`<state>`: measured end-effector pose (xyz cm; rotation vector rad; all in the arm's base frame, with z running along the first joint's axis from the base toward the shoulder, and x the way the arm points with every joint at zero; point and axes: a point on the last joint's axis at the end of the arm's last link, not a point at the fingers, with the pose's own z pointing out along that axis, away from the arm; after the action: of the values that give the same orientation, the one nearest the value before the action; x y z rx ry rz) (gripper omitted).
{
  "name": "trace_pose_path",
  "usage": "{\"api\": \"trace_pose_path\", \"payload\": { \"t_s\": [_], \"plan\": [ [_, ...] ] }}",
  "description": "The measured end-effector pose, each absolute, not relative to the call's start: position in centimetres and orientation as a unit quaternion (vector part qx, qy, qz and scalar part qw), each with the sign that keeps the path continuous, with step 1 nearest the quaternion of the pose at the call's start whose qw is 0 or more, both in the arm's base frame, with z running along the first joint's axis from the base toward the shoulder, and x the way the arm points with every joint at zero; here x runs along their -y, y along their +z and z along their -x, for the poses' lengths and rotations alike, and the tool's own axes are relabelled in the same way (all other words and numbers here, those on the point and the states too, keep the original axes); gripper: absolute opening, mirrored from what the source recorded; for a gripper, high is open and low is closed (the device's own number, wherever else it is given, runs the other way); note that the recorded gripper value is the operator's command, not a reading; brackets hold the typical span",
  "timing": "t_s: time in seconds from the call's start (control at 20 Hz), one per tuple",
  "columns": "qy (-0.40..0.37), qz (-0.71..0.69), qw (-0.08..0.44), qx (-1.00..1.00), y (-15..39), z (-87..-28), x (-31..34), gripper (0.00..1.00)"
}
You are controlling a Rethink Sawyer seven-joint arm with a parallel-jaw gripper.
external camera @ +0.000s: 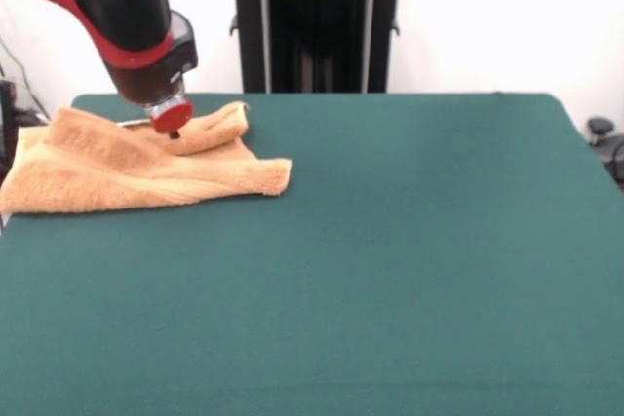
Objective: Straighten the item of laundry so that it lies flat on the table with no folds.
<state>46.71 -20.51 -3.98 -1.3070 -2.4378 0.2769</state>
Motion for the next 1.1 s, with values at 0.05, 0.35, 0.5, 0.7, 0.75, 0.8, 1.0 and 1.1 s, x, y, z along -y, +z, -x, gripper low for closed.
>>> {"api": "trace_pose_path", "payload": {
  "t_s": [0.05,0.35,0.5,0.7,0.75,0.8,1.0,1.1],
  "plan": [
    [0.095,0.468,0.181,0.859,-4.0,-46.7,20.5,1.0],
    [0.098,0.465,0.185,0.86,-4.0,-46.9,19.3,1.0],
    [0.103,0.451,0.188,0.866,-4.1,-47.2,17.8,1.0],
    [0.109,0.427,0.196,0.876,-4.2,-47.6,15.0,1.0],
    [0.11,0.421,0.198,0.878,-4.2,-47.7,14.3,1.0],
    [0.111,0.416,0.201,0.88,-4.1,-47.7,13.8,1.0],
    [0.121,0.39,0.223,0.885,-3.2,-46.9,11.7,1.0],
    [0.124,0.385,0.238,0.883,-2.3,-46.5,11.3,1.0]
  ]
}}
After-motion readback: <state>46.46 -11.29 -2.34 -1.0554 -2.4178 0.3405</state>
